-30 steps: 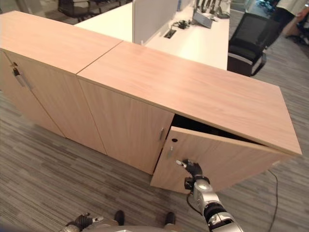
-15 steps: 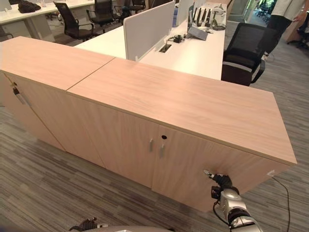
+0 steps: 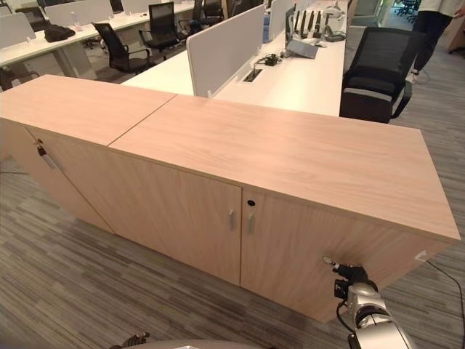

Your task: Put the empty folder in the office cabinet

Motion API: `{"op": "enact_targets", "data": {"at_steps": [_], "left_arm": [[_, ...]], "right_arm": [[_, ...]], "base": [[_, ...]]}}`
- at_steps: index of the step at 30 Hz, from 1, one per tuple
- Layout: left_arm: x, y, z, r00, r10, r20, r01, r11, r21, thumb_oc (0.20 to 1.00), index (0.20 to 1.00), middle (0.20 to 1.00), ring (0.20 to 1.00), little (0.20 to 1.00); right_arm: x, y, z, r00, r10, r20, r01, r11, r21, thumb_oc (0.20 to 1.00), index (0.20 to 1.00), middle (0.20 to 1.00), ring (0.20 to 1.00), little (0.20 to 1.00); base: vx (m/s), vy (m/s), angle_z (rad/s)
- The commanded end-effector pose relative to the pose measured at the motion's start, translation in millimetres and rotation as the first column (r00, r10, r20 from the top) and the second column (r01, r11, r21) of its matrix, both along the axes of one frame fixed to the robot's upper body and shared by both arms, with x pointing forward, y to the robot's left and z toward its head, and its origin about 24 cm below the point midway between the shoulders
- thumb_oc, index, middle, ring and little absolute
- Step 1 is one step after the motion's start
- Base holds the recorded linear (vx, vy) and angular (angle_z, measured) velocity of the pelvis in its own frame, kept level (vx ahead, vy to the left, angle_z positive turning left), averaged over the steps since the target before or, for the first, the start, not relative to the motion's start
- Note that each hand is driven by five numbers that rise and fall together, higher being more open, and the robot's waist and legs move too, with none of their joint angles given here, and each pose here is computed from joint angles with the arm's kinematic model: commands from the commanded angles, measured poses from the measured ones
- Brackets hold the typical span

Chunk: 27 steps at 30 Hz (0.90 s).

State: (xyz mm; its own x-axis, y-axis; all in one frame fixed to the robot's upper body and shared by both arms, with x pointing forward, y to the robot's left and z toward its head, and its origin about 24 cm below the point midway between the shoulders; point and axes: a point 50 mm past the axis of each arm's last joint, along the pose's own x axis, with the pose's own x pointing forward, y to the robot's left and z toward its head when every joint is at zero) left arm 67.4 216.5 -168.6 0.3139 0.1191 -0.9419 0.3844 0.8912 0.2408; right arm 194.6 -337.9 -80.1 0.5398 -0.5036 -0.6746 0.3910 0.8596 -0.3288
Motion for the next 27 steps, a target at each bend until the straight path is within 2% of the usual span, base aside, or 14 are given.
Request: {"op": "enact_targets", "data": {"at_steps": [1, 7, 9, 15, 19, 23, 27], "left_arm": [[2, -5, -2, 0.999, -0.047, -0.027, 0.046, 0.999, -0.007, 1.0, 1.0, 1.0, 1.0, 1.0], [4, -9, -2, 1.0, 0.005, -0.019, -0.006, 1.0, -0.017, 1.0, 1.0, 1.0, 1.0, 1.0], [6, -10, -2, 0.999, 0.045, -0.003, -0.045, 0.999, -0.024, 1.0, 1.0, 1.0, 1.0, 1.0], [18, -15, 0, 0.995, 0.087, 0.056, -0.084, 0.995, -0.057, 1.0, 1.0, 1.0, 1.0, 1.0], [24, -15, 2, 0.99, 0.114, 0.085, -0.107, 0.991, -0.082, 1.0, 1.0, 1.0, 1.0, 1.0], [35, -12, 6, 0.981, 0.147, 0.125, -0.135, 0.986, -0.102, 1.0, 1.0, 1.0, 1.0, 1.0], [45, -11, 9, 0.975, 0.157, 0.161, -0.139, 0.983, -0.117, 1.0, 1.0, 1.0, 1.0, 1.0]], "right_arm": [[61, 0, 45, 0.966, -0.004, 0.258, 0.005, 1.0, -0.001, 1.0, 1.0, 1.0, 1.0, 1.0], [27, 53, -2, 0.971, 0.072, 0.227, -0.107, 0.983, 0.146, 1.0, 1.0, 1.0, 1.0, 1.0], [-6, 76, -25, 0.977, 0.119, 0.178, -0.154, 0.968, 0.199, 1.0, 1.0, 1.0, 1.0, 1.0], [-80, 112, -64, 0.983, 0.183, -0.021, -0.167, 0.931, 0.325, 1.0, 1.0, 1.0, 1.0, 1.0], [-101, 114, -75, 0.976, 0.183, -0.115, -0.134, 0.93, 0.343, 1.0, 1.0, 1.0, 1.0, 1.0], [-119, 111, -83, 0.915, 0.301, -0.269, -0.221, 0.932, 0.289, 1.0, 1.0, 1.0, 1.0, 1.0], [-123, 106, -84, 0.893, 0.324, -0.314, -0.242, 0.931, 0.273, 1.0, 1.0, 1.0, 1.0, 1.0]], "base": [[0.0, 0.0, 0.0], [-0.01, 0.009, 0.03], [-0.02, 0.012, 0.06], [-0.01, 0.003, -0.04], [-0.02, -0.009, -0.17], [-0.02, -0.01, -0.24], [0.01, -0.007, -0.19]]}}
